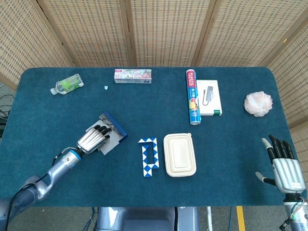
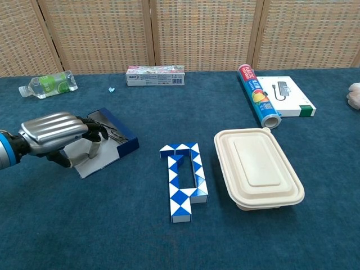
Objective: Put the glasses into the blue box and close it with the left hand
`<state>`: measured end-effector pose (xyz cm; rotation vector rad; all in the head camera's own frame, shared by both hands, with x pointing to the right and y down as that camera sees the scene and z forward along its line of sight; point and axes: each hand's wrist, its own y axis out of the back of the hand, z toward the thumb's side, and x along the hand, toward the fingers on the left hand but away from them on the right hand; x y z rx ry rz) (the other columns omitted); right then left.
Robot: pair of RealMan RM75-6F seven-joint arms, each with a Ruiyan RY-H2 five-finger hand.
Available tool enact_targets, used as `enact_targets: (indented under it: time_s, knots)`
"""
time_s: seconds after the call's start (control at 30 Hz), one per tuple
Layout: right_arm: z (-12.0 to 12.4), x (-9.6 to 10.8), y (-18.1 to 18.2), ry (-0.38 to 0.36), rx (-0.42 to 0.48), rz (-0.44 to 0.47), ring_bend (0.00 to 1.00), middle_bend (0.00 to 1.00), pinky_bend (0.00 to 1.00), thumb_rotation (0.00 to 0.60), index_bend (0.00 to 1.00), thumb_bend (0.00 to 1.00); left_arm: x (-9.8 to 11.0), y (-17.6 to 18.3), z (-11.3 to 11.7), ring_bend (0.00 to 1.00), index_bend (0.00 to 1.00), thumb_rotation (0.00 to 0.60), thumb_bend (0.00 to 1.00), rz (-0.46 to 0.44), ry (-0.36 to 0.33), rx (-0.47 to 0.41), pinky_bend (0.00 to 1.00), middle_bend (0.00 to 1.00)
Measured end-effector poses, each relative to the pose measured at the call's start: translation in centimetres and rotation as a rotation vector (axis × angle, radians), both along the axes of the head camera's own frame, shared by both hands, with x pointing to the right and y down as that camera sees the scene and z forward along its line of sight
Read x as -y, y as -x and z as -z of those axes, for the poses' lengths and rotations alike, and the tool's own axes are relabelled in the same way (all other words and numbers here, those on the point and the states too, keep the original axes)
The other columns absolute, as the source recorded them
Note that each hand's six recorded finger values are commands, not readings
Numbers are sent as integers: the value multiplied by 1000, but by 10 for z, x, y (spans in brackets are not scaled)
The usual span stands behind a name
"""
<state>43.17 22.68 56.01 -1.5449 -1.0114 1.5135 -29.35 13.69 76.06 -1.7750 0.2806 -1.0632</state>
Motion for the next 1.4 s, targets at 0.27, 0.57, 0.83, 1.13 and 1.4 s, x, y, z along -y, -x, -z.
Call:
enact_targets:
  time_s: [0.27,0.57,0.83,1.13,1.4]
  knots:
    - [0,0,0,0,0,0,0,0,0,600,0,52,12,11,-2,239,544,600,519,33,-10,27,298,253]
    - [0,0,0,1,0,-1,0,0,0,600,0,51,15,0,-5,238,544,600,519,38,-12,8,298,253]
    - [0,0,0,2,1,-1,0,0,0,600,0,53,17,5,-2,238,544,600,508,45,-19,3,298,253]
    - [0,0,0,2,2,-2,0,0,0,600,0,53,17,29,17,112,418,600,245,51,-36,-32,266,83]
    - [0,0,0,2,3,-2,0,0,0,600,0,53,16,71,42,0,245,600,0,59,-89,3,0,0]
